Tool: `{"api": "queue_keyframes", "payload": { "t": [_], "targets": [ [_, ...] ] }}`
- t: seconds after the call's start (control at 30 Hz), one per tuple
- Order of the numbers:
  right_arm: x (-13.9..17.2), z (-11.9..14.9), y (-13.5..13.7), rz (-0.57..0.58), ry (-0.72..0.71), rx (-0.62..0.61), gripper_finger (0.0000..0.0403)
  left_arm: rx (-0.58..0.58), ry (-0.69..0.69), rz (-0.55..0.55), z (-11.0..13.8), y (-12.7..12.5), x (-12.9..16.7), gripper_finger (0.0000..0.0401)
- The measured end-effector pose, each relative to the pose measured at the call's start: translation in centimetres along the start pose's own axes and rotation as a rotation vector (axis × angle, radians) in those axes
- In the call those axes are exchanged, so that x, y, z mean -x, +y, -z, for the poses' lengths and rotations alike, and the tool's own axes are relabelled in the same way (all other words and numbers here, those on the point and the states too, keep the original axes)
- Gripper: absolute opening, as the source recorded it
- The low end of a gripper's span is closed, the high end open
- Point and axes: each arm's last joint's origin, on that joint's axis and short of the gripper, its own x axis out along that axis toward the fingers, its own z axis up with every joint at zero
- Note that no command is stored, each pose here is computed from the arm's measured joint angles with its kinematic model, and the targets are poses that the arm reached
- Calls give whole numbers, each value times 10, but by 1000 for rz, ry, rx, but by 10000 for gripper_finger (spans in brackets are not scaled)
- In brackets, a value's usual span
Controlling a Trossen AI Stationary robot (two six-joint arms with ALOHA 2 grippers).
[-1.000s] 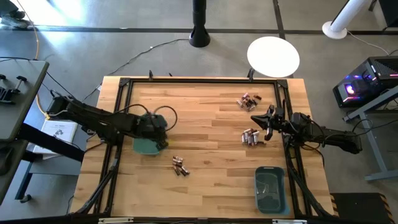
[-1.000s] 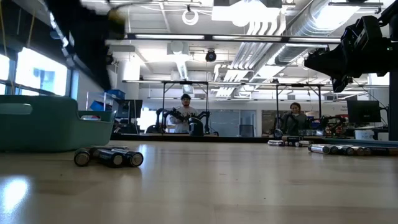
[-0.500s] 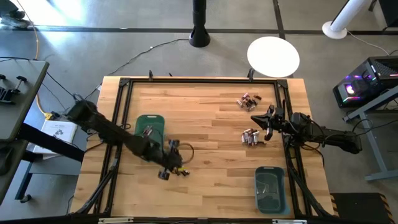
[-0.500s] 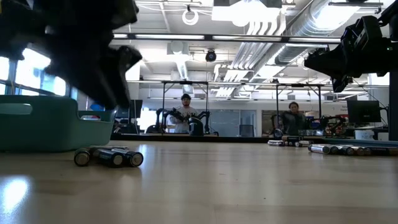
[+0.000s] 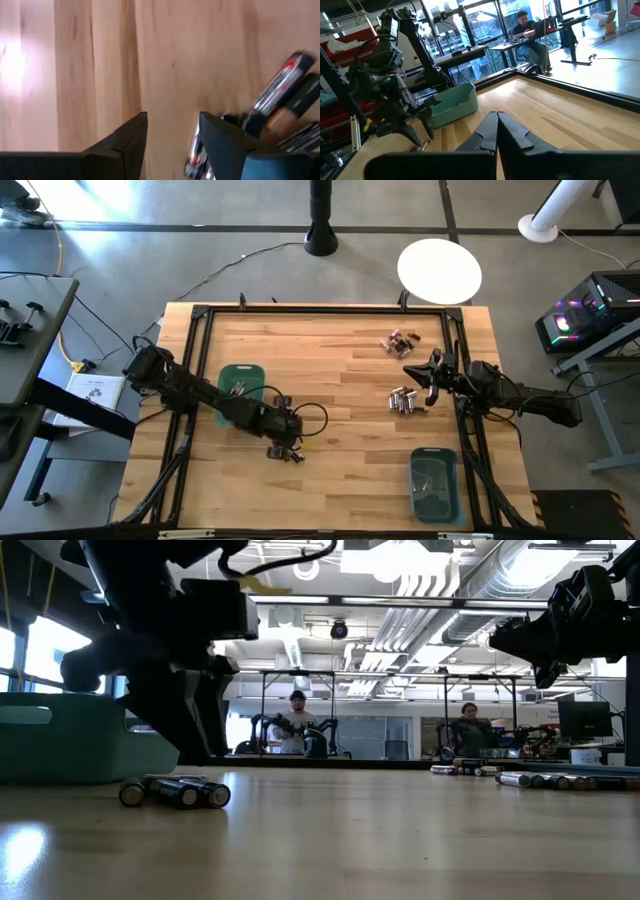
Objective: Sort batteries
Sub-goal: Put the silver battery into the green bin
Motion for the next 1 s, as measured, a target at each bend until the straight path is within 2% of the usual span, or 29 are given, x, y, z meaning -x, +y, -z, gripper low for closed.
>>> {"api": "queue_keyframes", "payload": {
  "t": [0.2,0.7,1.0],
  "targets": [
    [0,0,0,0,0,0,0,-61,35,49,3,-1,1,159],
    [0,0,0,0,0,0,0,-124,33,41,2,2,-1,159],
    [0,0,0,0,0,0,0,-184,27,76,1,1,0,159]
  ]
}}
